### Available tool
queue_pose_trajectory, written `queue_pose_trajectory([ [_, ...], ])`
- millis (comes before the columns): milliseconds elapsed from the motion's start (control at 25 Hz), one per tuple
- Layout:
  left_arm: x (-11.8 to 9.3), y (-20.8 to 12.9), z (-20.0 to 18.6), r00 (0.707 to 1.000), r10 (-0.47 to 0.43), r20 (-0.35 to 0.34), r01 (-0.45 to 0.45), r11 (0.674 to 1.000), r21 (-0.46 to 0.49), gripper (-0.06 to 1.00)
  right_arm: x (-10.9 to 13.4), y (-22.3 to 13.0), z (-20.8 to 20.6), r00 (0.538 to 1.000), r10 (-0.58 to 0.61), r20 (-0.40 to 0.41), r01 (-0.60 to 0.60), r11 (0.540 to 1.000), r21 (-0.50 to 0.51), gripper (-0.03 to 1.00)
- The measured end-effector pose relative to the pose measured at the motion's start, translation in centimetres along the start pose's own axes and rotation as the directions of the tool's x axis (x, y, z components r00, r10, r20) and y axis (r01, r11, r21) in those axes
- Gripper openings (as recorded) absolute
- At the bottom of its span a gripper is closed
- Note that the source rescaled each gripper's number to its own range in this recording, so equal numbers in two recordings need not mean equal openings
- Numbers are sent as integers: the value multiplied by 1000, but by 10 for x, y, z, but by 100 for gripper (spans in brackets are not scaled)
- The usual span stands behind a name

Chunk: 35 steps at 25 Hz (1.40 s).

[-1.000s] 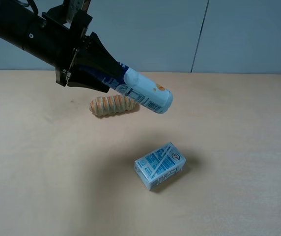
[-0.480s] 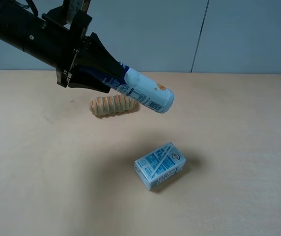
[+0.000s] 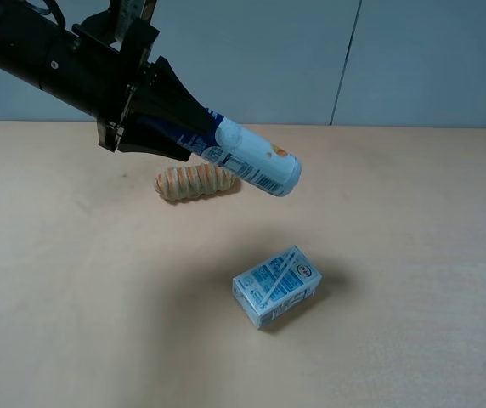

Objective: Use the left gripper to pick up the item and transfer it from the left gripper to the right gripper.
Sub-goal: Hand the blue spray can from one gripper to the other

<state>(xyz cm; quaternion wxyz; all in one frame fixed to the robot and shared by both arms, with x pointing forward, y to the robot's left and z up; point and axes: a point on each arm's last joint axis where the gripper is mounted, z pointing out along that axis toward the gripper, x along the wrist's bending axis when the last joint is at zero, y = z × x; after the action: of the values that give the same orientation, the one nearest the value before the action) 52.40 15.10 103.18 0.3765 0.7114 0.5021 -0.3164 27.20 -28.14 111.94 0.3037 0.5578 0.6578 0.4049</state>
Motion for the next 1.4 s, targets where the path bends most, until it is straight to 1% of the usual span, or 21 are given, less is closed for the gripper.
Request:
queue_pose_trajectory([
  [40, 0, 0, 0, 1000, 0, 0, 0, 1000, 0, 0, 2, 8, 4, 999, -28, -34, 29, 1000, 11, 100],
  [120, 0, 0, 0, 1000, 0, 0, 0, 1000, 1, 0, 6, 22, 15, 989, -72, -127, 76, 997, 27, 100],
  [280, 0, 0, 0, 1000, 0, 1, 0, 1000, 1, 0, 18, 41, 35, 936, -203, -288, 224, 974, 41, 100],
  [400, 0, 0, 0, 1000, 0, 4, 0, 1000, 5, 0, 32, 47, 50, 874, -283, -395, 324, 945, 38, 100],
  [520, 0, -1, 0, 1000, 0, 5, 0, 1000, 7, 0, 49, 49, 63, 791, -365, -490, 423, 906, 8, 100],
  [640, 0, -1, 0, 1000, 0, 5, 0, 1000, 7, 0, 66, 50, 76, 723, -424, -545, 484, 874, -39, 100],
  [800, 0, -1, 0, 1000, 0, 5, 0, 1000, 7, 0, 89, 50, 95, 663, -481, -573, 531, 842, -93, 100],
  [960, 0, -1, 0, 1000, 0, 5, 0, 1000, 7, 0, 112, 48, 113, 609, -541, -579, 575, 805, -147, 100],
  [1080, 0, -1, 0, 1000, 1, 5, -1, 1000, 7, 0, 127, 44, 127, 577, -579, -575, 606, 776, -174, 100],
  [1200, 0, -1, 0, 1000, 1, 5, -1, 1000, 7, 0, 136, 39, 144, 568, -593, -571, 627, 761, -166, 100],
  [1400, 0, -1, 0, 1000, 1, 5, -1, 1000, 7, 0, 145, 31, 169, 558, -621, -551, 665, 731, -152, 100],
])
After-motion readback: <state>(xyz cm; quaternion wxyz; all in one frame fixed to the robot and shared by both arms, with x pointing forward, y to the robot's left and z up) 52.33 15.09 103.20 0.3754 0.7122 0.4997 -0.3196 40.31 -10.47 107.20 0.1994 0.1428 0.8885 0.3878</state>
